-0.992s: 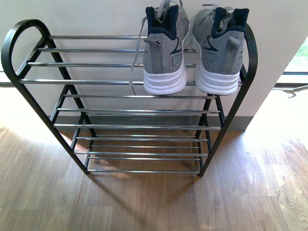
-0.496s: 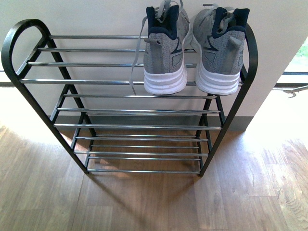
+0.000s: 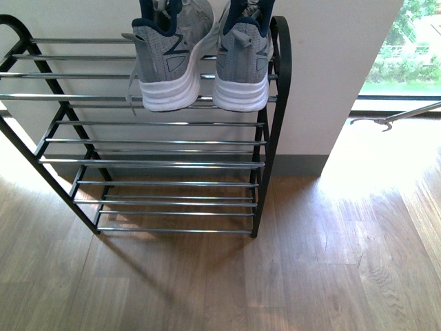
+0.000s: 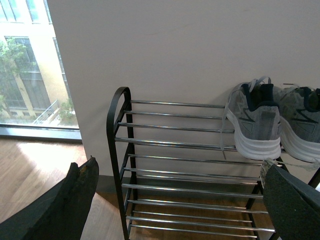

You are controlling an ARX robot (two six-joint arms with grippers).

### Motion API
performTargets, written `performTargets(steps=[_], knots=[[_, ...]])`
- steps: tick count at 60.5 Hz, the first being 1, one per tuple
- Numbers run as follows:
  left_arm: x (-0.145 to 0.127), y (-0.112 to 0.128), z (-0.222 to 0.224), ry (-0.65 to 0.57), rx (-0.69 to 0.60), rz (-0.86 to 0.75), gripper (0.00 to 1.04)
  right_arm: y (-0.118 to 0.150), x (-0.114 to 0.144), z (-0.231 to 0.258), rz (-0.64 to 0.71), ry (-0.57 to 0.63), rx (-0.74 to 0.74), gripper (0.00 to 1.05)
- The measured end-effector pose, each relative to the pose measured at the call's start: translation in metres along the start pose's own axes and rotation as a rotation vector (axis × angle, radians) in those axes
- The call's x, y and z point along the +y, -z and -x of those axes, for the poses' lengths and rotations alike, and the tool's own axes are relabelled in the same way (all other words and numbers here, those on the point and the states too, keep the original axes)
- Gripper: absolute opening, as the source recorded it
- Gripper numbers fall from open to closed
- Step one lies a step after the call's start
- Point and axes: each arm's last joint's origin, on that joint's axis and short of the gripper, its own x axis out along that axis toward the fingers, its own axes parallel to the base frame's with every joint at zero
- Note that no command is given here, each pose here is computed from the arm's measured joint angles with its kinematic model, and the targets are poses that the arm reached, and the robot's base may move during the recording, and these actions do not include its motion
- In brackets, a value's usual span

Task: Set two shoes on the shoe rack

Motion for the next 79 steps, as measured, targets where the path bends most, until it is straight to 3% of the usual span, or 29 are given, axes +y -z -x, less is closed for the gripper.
performTargets(steps=[79], knots=[[0.0,0.0,0.0,0.001,0.0,0.0,0.95,-0.0001,0.0,0.0,0.0,0.001,-0.001,0.96]])
